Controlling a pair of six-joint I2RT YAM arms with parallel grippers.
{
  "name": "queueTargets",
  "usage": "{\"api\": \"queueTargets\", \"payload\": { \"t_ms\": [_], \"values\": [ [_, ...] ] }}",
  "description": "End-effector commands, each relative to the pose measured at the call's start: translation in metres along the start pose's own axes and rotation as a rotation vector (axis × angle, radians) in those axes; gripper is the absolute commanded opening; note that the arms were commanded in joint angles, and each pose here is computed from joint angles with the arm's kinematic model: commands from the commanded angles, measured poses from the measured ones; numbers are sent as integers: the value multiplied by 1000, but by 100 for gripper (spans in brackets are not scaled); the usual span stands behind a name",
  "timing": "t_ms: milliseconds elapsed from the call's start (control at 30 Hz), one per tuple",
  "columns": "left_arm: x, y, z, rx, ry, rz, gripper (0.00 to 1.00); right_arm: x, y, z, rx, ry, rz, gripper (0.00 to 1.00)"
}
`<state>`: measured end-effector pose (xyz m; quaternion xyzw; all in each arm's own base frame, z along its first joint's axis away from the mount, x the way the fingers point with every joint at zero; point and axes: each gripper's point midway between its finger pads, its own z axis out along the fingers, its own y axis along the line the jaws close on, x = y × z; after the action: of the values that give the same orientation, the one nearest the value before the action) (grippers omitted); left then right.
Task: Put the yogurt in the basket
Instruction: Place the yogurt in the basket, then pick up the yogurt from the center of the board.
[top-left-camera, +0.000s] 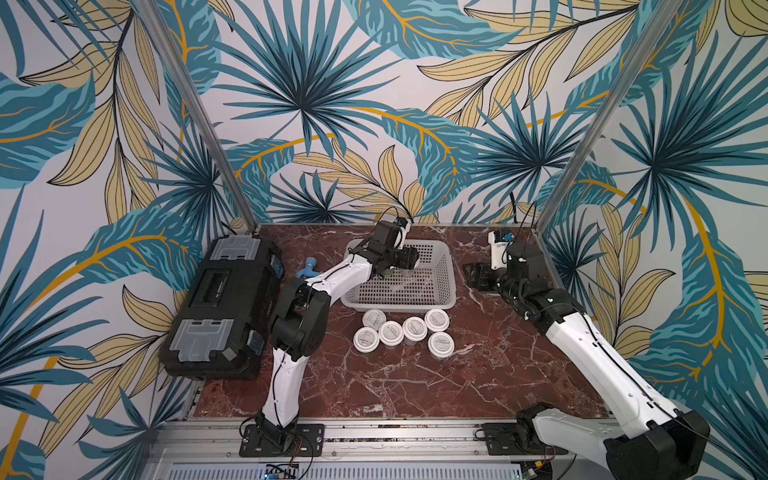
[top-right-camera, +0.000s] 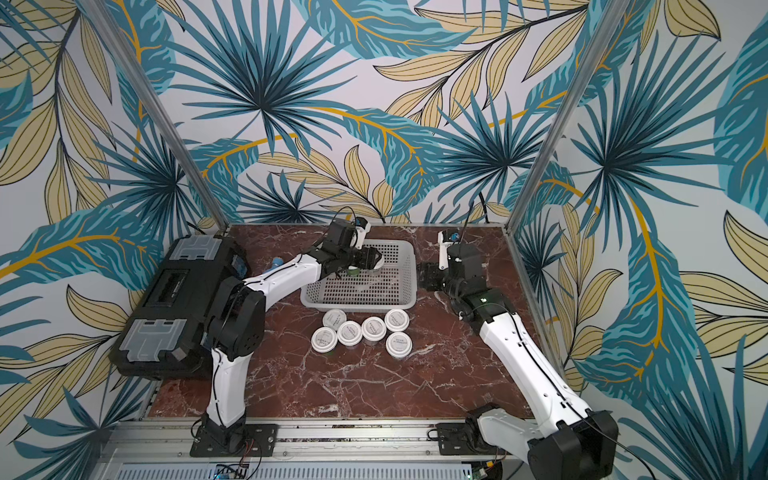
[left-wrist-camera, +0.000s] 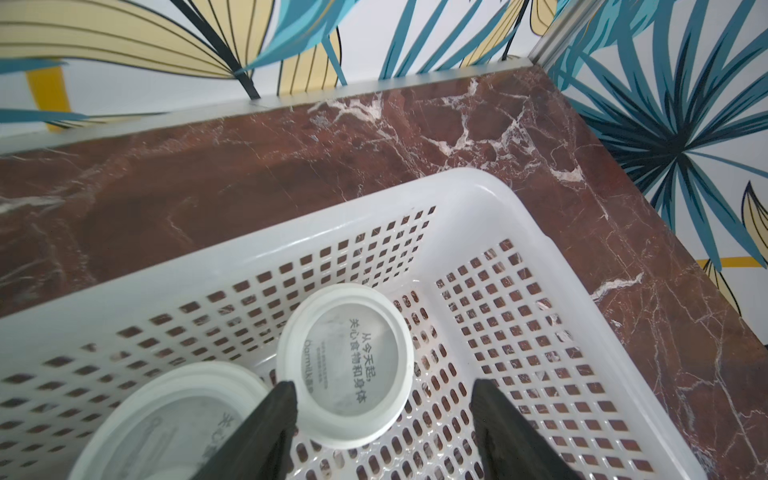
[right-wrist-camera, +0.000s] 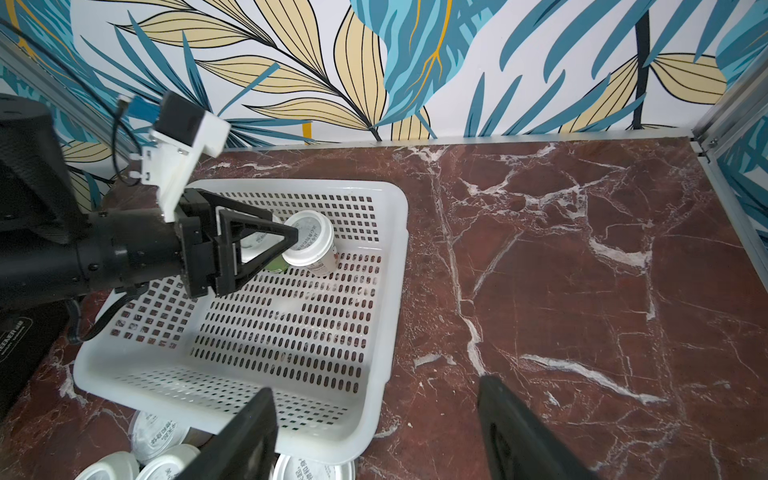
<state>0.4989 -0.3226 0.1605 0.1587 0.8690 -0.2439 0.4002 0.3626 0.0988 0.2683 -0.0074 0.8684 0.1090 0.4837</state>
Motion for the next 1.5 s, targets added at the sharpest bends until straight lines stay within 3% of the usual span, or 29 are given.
{"api": "queueTargets", "payload": {
  "t_ms": [0, 167, 333, 667, 967, 1467],
  "values": [
    [-43, -11, -43, -13, -182, 48, 72, 9, 2, 8, -18, 40, -8, 79],
    [-41, -8, -65, -45, -183, 57, 73, 18, 7, 9, -45, 106, -28, 82],
    [-27, -6, -92, -62, -210, 35, 73, 48, 9, 3, -59, 281, -35, 86],
    [1, 9, -159, -129, -354, -34, 73, 106, 20, -34, -65, 461, -33, 81],
    [3, 16, -172, -164, -385, -18, 73, 178, 38, -40, -60, 674, -121, 88],
    [3, 24, -175, -177, -395, -29, 73, 210, 59, -34, -41, 759, -226, 89]
  ]
}}
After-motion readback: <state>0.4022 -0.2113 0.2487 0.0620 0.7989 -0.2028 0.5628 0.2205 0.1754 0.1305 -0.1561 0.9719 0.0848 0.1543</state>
